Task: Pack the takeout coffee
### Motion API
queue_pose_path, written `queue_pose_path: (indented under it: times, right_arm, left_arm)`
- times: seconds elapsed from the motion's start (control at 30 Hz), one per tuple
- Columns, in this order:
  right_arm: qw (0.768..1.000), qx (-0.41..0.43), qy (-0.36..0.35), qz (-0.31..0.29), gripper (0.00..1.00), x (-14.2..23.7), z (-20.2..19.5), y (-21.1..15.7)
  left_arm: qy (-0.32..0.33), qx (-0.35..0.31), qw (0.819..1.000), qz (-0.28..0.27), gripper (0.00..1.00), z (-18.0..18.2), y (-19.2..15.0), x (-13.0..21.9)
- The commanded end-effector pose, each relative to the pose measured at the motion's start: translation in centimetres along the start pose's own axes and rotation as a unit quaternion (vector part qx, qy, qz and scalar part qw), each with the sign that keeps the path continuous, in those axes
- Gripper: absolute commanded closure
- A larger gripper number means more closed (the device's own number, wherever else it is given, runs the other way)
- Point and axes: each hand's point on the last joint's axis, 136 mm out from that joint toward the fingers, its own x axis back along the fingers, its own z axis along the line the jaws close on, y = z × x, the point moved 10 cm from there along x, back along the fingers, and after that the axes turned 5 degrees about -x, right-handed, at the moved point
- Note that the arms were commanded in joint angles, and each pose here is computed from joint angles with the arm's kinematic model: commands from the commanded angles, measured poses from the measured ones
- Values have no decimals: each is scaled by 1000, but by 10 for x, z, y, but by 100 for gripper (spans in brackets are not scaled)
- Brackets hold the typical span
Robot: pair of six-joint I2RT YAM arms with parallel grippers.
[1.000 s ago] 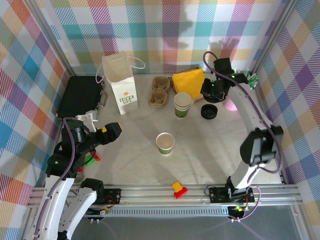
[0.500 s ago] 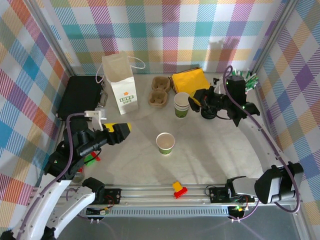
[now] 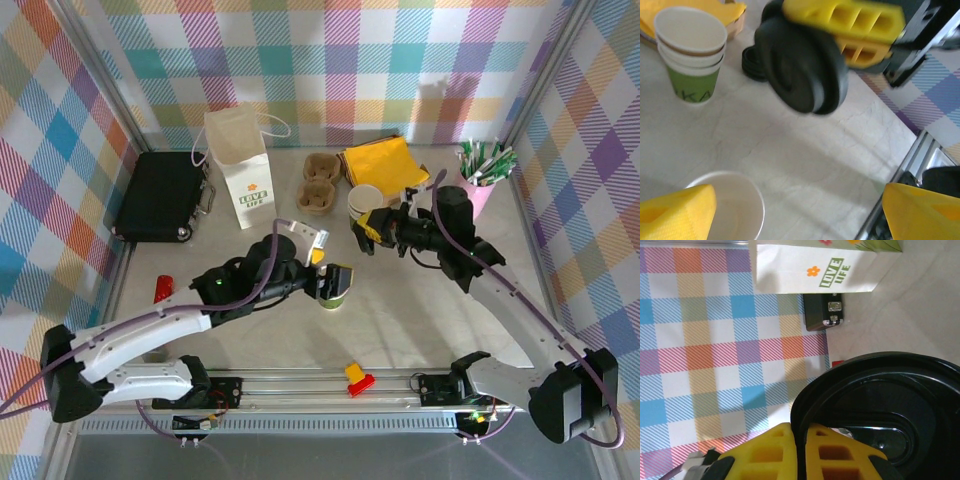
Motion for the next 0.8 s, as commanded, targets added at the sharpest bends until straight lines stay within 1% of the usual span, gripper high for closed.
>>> queue_pose_path:
  times: [0.0, 0.23, 0.43, 0.6, 0.7, 0.77]
  right_arm:
    - [1000, 3, 21, -12, 90, 1, 5, -4]
    - [1000, 0, 17, -13, 90, -2, 0, -10]
    - [1000, 1, 19, -10, 90, -2, 2, -14]
    - [1000, 2, 21, -12, 89, 1, 4, -19]
    - [1000, 2, 22, -12, 89, 2, 3, -21]
    - [1000, 4, 23, -12, 89, 3, 4, -22]
  left_arm:
    - [-7, -36, 996, -76, 14, -14, 14, -10]
    - [-6, -31, 994, -107, 17, -18, 8, -32]
    - [15, -23, 994, -106, 22, -16, 5, -46]
    - [23, -21, 995, -96, 23, -13, -2, -58]
    - [27, -15, 995, -97, 27, -13, -3, -62]
    - [26, -14, 995, -100, 33, -13, -3, -64]
